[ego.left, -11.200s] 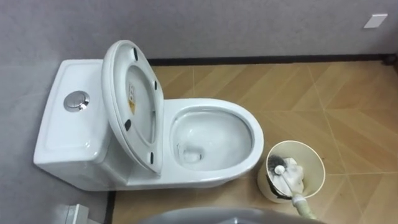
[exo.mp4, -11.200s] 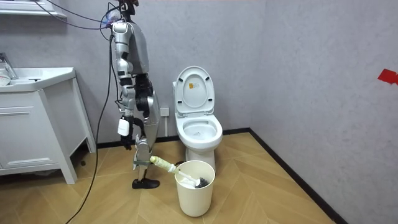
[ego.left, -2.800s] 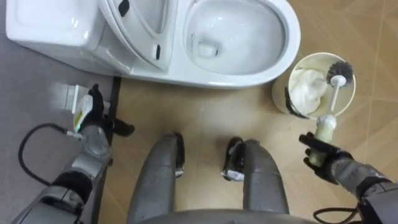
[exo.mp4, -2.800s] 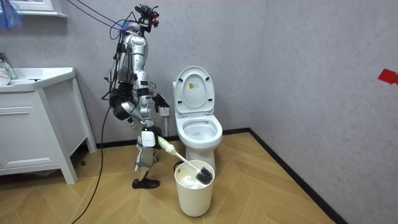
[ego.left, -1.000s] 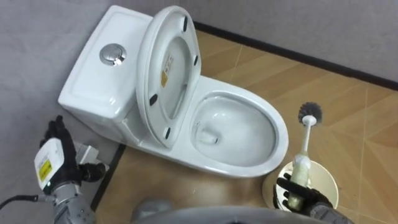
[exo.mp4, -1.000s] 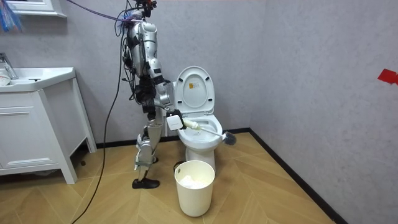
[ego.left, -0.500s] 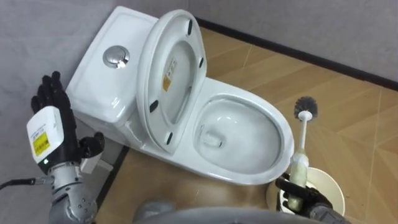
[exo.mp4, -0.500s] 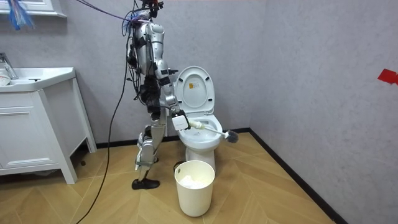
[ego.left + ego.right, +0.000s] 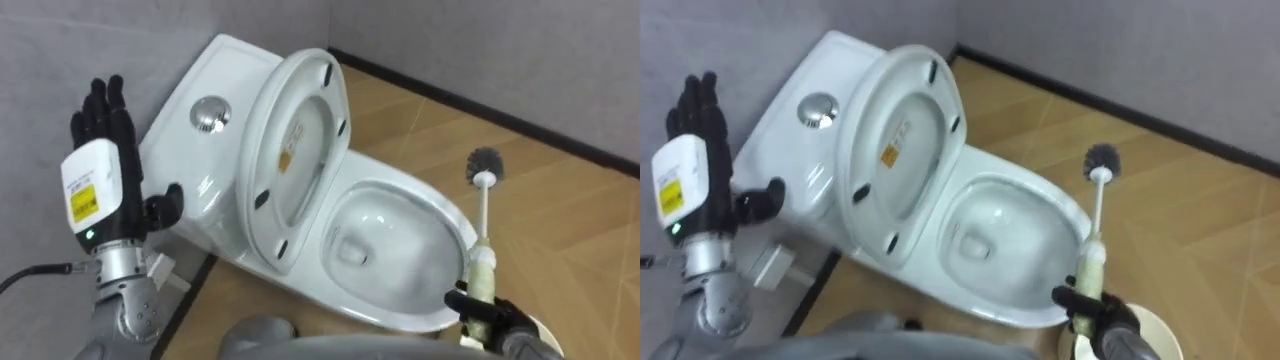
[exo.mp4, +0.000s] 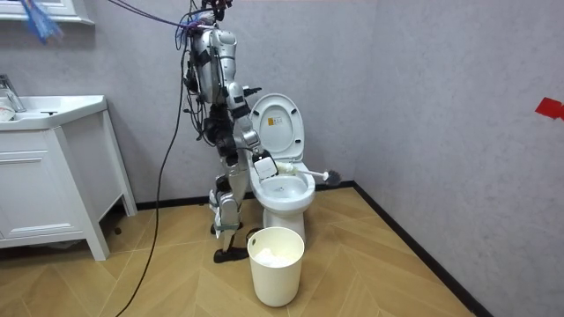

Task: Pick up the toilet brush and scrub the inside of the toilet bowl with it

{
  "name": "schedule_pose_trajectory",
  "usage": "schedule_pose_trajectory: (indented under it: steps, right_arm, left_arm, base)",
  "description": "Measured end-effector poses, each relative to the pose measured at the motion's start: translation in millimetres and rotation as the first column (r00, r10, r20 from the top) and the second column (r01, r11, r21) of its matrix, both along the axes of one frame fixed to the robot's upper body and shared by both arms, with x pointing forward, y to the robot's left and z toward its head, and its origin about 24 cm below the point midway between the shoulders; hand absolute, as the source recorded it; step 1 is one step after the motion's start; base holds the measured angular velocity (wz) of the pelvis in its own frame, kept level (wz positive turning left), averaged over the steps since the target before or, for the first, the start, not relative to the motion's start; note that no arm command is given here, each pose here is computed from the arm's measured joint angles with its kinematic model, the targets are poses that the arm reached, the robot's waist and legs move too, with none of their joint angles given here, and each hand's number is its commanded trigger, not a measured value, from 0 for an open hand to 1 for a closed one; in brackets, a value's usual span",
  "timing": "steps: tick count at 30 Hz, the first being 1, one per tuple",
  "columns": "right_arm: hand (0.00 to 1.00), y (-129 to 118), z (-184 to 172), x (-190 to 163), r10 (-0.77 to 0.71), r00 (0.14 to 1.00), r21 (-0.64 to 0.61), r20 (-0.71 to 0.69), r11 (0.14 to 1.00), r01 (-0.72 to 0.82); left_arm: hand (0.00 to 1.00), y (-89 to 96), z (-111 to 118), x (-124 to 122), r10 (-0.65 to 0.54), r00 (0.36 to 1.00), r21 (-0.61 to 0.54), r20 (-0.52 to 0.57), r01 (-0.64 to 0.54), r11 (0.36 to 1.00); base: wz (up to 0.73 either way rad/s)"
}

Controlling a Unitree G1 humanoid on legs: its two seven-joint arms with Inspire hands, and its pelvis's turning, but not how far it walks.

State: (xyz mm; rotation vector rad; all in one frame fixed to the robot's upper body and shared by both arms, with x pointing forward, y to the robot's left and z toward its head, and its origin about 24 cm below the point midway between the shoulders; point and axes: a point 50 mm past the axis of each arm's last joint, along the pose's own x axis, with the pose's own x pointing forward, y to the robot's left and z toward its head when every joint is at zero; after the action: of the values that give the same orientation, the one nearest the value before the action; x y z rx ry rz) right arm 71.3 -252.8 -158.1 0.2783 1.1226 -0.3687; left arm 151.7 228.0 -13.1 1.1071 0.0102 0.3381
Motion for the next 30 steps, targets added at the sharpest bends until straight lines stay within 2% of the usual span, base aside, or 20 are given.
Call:
schedule_pose_trajectory:
  steps: [4,9,22,26,30]
  right_arm:
    - [1.00,-1,-2,-8,0.004,0.999,0.010,-0.042,1.000,-0.004]
    - [1.00,-3,-4,-18,-0.007,0.996,0.024,-0.087,1.000,0.009]
    - [1.00,-23,4,-10,-0.039,0.998,-0.016,-0.047,0.999,0.039]
    - [1.00,-28,7,-1,-0.033,0.999,-0.030,-0.026,0.999,0.032]
    - [1.00,-29,10,10,-0.031,1.000,-0.022,0.005,0.999,0.031]
  left_arm:
    - [0.00,0.9,-5,-1,-0.014,0.999,0.031,-0.036,0.015,0.999]
    - [0.00,7.9,-24,-4,-0.013,0.986,0.045,-0.165,0.021,0.999]
    - [0.00,16.3,-32,-7,-0.040,0.965,0.062,-0.260,0.058,0.996]
    - [0.00,16.6,-38,-14,-0.077,0.939,0.053,-0.335,0.100,0.994]
    - [0.00,13.8,-55,-35,-0.125,0.856,0.016,-0.501,0.154,0.988]
  base:
    - [-0.23]
    - [-0.06]
    - [-0.02]
    - [0.00]
    - [0.01]
